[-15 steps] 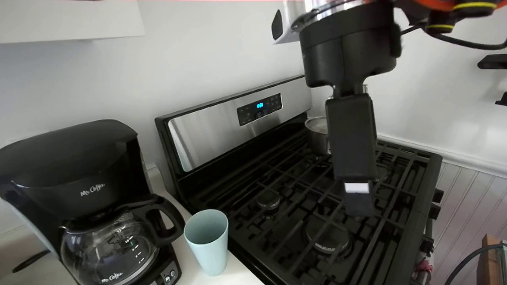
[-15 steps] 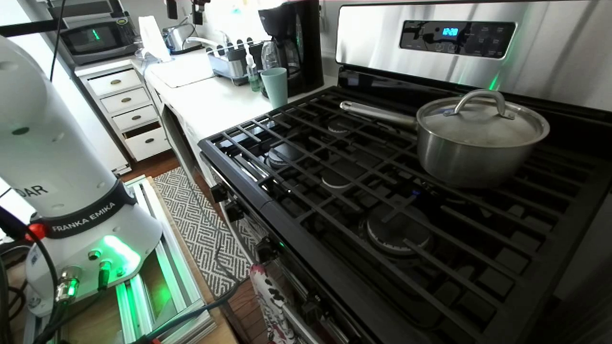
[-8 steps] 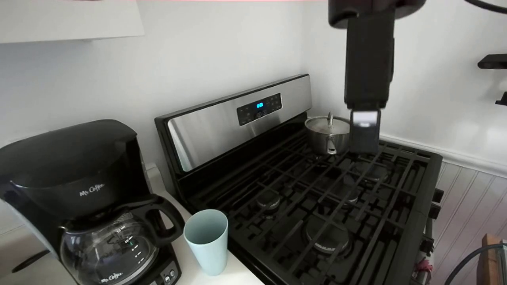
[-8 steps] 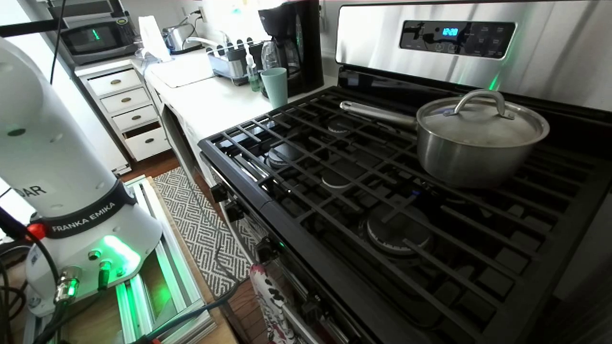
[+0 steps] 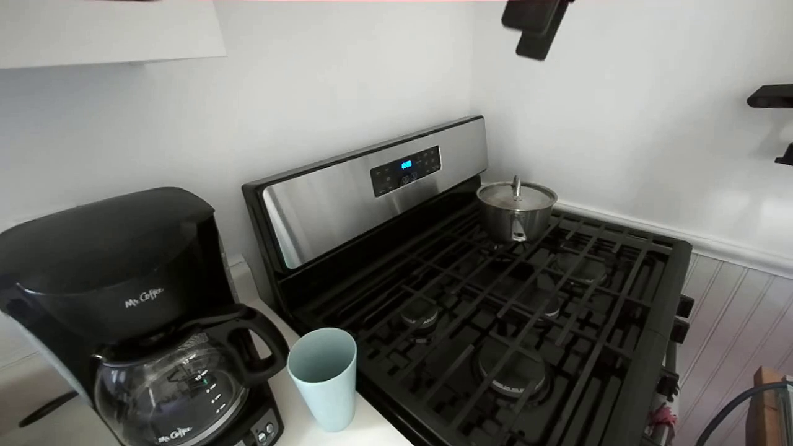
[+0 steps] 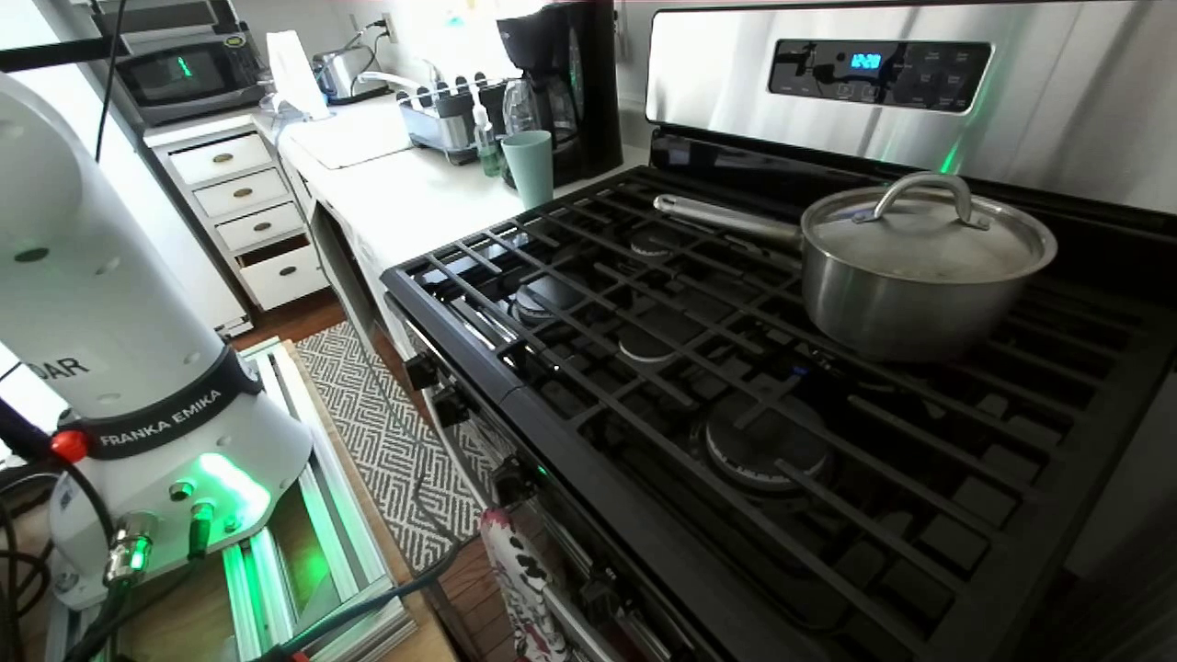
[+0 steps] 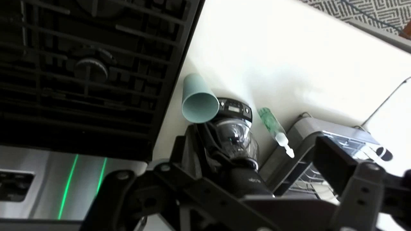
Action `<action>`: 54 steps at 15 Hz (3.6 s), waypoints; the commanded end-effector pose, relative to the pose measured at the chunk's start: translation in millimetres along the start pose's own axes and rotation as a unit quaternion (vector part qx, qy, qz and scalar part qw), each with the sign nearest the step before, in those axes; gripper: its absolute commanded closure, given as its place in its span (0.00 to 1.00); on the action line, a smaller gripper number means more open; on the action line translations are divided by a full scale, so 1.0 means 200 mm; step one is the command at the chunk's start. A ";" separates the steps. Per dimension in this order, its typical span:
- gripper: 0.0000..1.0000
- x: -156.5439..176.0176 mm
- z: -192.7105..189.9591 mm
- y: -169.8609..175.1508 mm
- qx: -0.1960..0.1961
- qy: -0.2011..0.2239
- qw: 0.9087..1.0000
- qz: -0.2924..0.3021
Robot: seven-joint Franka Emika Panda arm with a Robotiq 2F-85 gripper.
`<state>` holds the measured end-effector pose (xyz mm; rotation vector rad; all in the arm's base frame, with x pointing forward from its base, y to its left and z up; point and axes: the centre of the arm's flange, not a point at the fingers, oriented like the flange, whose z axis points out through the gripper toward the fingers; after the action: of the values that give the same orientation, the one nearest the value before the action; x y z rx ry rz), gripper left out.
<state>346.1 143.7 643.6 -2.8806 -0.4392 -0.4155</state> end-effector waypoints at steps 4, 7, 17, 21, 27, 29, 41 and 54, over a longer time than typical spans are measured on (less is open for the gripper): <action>0.00 0.00 -0.12 0.03 0.017 0.049 0.998 -0.018; 0.00 0.09 -0.16 -0.06 0.036 0.085 0.989 -0.118; 0.00 0.29 -0.33 -0.30 0.087 0.189 0.918 -0.337; 0.00 0.41 -0.29 -0.33 0.124 0.228 0.876 -0.407; 0.00 0.53 -0.19 -0.48 0.213 0.253 0.801 -0.499; 0.00 0.55 -0.17 -0.53 0.246 0.255 0.773 -0.526; 0.00 0.51 -0.12 -0.94 0.412 0.171 0.612 -0.654; 0.00 0.32 -0.28 -0.65 0.242 0.151 0.763 -0.580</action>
<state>381.6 302.9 738.3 -1.4841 -1.9307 -0.7390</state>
